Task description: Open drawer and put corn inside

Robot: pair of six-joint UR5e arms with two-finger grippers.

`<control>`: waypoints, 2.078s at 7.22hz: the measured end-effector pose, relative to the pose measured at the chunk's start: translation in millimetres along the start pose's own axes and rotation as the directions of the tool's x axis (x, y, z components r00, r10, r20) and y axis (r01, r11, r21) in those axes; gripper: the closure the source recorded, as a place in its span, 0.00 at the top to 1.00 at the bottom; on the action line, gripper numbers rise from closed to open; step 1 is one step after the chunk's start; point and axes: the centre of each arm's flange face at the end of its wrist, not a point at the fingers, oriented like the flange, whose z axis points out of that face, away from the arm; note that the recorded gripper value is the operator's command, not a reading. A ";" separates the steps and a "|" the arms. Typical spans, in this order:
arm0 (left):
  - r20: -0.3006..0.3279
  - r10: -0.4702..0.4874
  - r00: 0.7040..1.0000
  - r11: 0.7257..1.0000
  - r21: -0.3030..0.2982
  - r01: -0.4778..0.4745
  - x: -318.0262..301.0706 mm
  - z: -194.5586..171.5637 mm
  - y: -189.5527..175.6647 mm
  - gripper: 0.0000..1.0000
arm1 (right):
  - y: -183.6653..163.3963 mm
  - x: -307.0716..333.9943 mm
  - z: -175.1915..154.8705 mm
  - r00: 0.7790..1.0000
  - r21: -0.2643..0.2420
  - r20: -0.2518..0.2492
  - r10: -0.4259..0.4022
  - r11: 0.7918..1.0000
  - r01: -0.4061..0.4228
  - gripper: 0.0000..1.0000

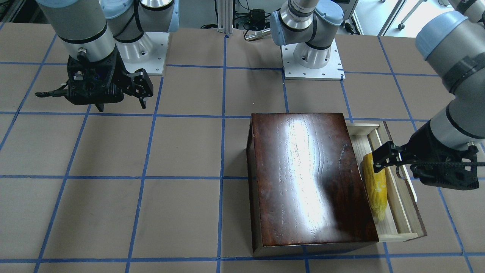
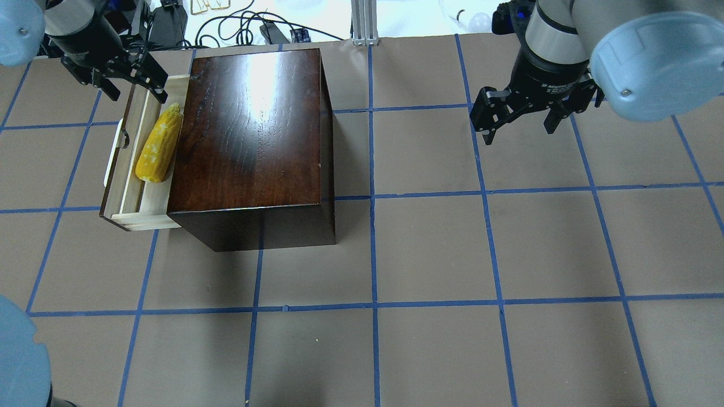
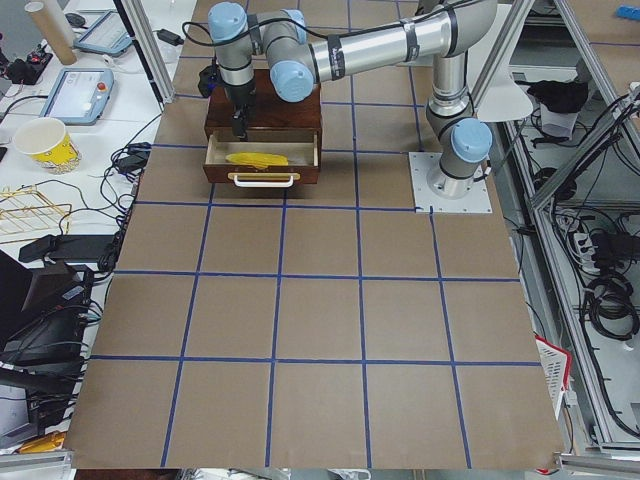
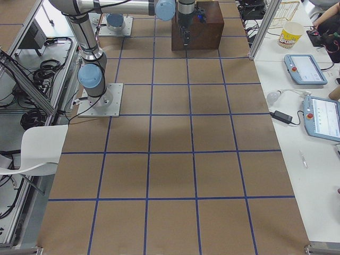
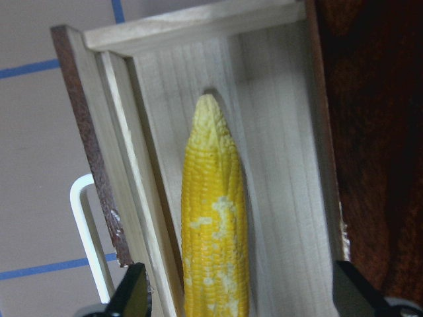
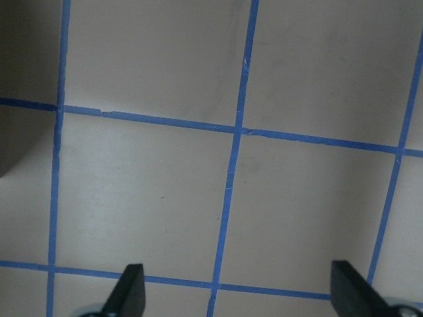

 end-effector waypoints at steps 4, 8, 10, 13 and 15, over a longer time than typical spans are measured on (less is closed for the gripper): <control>0.005 -0.129 0.992 0.992 -0.008 0.129 96.6 -31.3 16.1 1.00 | 0.0 0.3 0.0 1.000 0.000 0.000 0.001 1.000 -0.001 1.00; 0.001 -0.088 0.996 0.996 -0.027 0.088 159.2 -28.7 41.3 1.00 | -0.3 0.9 0.2 1.000 0.000 0.000 0.002 1.000 -0.002 1.00; 0.001 -0.094 0.996 0.995 -0.037 0.094 164.8 -29.0 61.2 1.00 | -0.3 1.3 0.2 1.000 0.000 0.000 0.003 1.000 -0.003 1.00; 0.011 -0.118 0.993 0.992 -0.036 0.118 164.6 -32.6 74.4 1.00 | -0.1 0.2 0.4 1.000 -0.001 0.000 0.000 1.000 0.000 1.00; 0.009 -0.118 0.993 0.992 -0.034 0.118 164.7 -33.3 75.3 1.00 | -0.1 0.3 0.6 1.000 -0.001 0.000 0.001 1.000 -0.001 1.00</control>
